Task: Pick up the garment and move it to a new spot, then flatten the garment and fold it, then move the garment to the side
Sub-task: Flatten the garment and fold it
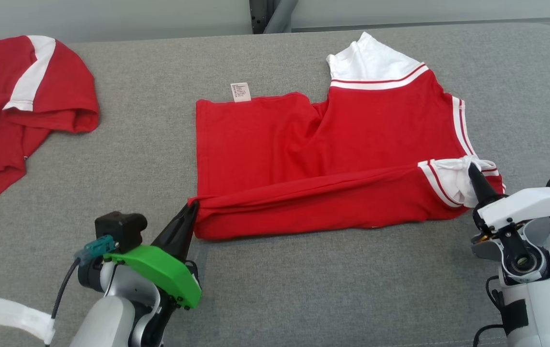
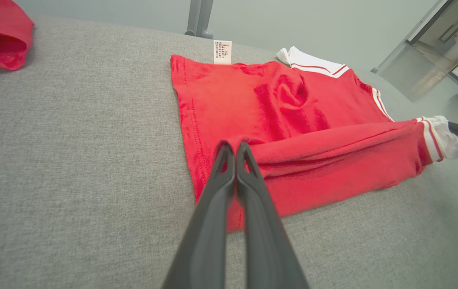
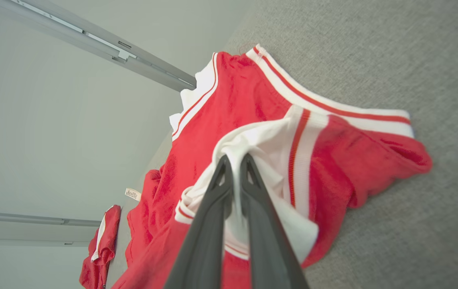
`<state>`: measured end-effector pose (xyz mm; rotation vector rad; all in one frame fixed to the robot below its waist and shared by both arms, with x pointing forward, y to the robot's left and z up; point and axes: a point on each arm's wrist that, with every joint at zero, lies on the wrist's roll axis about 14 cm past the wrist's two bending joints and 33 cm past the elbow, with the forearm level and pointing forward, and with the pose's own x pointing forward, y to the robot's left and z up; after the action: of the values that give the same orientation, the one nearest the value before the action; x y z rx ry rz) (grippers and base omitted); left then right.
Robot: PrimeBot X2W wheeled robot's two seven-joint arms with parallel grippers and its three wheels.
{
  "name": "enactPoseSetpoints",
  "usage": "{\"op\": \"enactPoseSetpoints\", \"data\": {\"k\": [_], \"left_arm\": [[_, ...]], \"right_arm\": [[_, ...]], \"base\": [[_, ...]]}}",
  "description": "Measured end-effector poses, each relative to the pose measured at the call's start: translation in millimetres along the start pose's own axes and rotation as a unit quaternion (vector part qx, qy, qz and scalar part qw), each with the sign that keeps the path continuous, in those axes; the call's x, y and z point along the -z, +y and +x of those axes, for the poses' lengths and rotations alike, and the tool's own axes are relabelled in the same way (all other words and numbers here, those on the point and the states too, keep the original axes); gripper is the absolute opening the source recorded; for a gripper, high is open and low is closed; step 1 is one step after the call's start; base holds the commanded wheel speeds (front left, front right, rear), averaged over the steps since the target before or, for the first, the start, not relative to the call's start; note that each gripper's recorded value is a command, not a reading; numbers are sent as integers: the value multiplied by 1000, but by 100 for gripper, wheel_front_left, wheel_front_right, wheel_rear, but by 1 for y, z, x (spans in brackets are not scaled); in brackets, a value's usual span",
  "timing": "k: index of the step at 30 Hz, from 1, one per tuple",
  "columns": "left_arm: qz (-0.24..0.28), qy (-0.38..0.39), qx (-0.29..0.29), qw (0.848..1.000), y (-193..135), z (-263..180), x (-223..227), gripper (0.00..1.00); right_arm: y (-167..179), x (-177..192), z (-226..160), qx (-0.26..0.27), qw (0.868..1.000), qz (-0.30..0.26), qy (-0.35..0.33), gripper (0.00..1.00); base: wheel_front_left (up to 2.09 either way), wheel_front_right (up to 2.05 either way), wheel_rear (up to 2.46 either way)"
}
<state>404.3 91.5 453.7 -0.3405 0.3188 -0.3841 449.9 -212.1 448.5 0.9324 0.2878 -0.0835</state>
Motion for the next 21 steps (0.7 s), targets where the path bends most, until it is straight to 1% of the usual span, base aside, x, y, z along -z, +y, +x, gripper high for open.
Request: {"op": "enactPoseSetpoints", "data": {"k": [4,5,6,7,8,11,12,13,14,15,16,17,19,20,21], "left_arm": [[5,14,-1,1000,3,15,3,0],[6,20,-2,1000,3,18,5,0],[8,24,-1,1000,3,21,7,0],[15,32,0,999,4,27,10,0],[20,36,3,999,3,30,11,0],[25,40,2,999,5,35,14,0],[27,41,1,999,5,36,15,1],[27,41,1,999,5,36,15,18],[27,41,2,999,5,37,15,43],[25,36,2,999,5,38,15,77],[26,34,0,999,6,38,14,100],[28,30,0,999,6,37,13,100],[33,9,-3,999,8,36,6,100],[34,-3,-5,999,9,35,1,100],[37,-18,-9,999,10,33,-3,100]], "right_arm": [[-4,8,15,18,1000,-5,17,0],[-5,10,17,22,1000,-7,20,2],[-4,10,19,23,999,-8,20,18],[1,8,24,19,1000,-11,13,61],[5,5,25,13,1000,-17,5,100],[13,2,26,3,1000,-24,-5,100],[17,-1,25,-4,999,-35,-11,100],[17,-1,25,-4,999,-35,-11,100],[25,-5,23,-14,998,-52,-21,100],[33,-11,21,-26,996,-77,-36,100],[42,-17,17,-38,991,-115,-54,100],[51,-24,11,-50,983,-162,-75,100],[58,-41,-6,-60,955,-267,-118,100],[60,-49,-15,-63,940,-308,-137,100],[62,-53,-24,-65,928,-335,-153,100]], "base": [[0,0,0],[0,0,0],[0,0,0],[0,0,0],[0,0,0],[0,0,0],[0,0,0],[0,0,0],[0,0,0],[0,0,0],[0,0,0],[0,0,0],[0,0,0],[0,0,0],[0,0,0]]}}
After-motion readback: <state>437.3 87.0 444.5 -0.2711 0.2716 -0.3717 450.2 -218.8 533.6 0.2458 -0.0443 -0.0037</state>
